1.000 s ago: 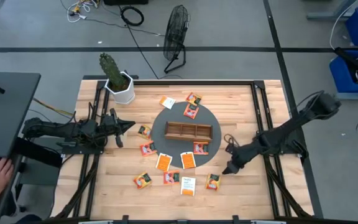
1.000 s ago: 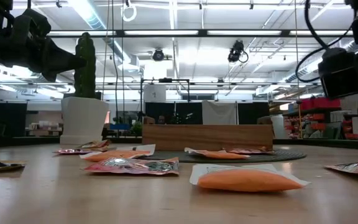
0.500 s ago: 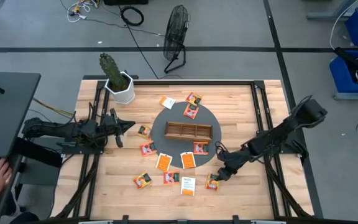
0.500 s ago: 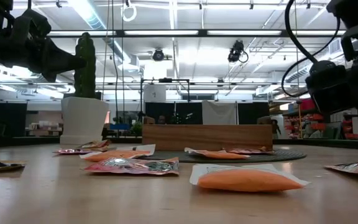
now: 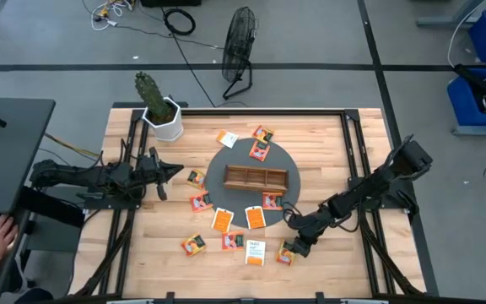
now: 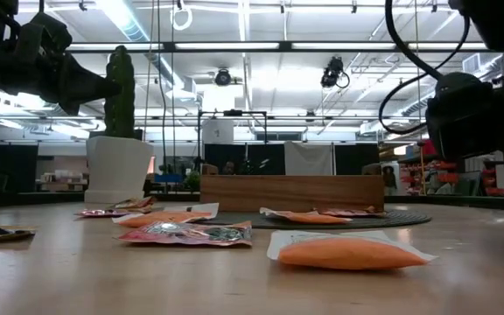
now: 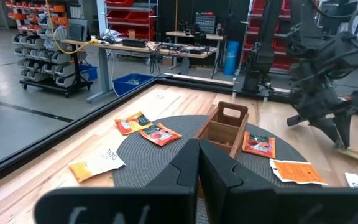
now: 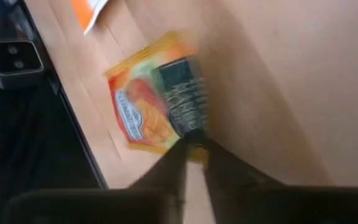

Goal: Pick & Place Tea
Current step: Put the yellow tea bag into the right section of the wooden organizer

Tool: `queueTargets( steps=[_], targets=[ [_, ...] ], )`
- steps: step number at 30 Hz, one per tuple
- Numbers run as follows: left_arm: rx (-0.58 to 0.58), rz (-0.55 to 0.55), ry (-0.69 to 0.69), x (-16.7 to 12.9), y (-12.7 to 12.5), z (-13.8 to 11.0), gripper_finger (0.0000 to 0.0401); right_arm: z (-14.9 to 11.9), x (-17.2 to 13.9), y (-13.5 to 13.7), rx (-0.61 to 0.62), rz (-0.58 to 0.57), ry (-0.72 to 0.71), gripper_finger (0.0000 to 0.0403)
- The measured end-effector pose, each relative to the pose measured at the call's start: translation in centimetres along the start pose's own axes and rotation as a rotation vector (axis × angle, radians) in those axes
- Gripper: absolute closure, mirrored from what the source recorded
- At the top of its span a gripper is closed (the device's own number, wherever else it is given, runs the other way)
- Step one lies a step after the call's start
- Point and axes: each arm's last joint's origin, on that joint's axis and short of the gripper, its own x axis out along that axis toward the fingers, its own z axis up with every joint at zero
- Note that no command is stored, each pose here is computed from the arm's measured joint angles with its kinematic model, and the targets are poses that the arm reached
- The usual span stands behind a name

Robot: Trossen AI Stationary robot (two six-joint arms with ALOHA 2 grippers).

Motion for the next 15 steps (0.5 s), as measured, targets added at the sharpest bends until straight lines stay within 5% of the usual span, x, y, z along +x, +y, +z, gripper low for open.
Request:
queueTargets(
  steps=[9, 15],
  targets=[
    [0.0, 0.0, 0.0, 0.0, 0.0, 0.0, 0.0387, 0.6, -0.2, 1.3, -0.093, -0.15, -0.041, 0.0398],
    [0.0, 0.0, -0.001, 0.0, 0.0, 0.0, 0.0387, 1.6, -1.5, 3.9, -0.173, -0.358, -0.061, 0.0401]
  ],
)
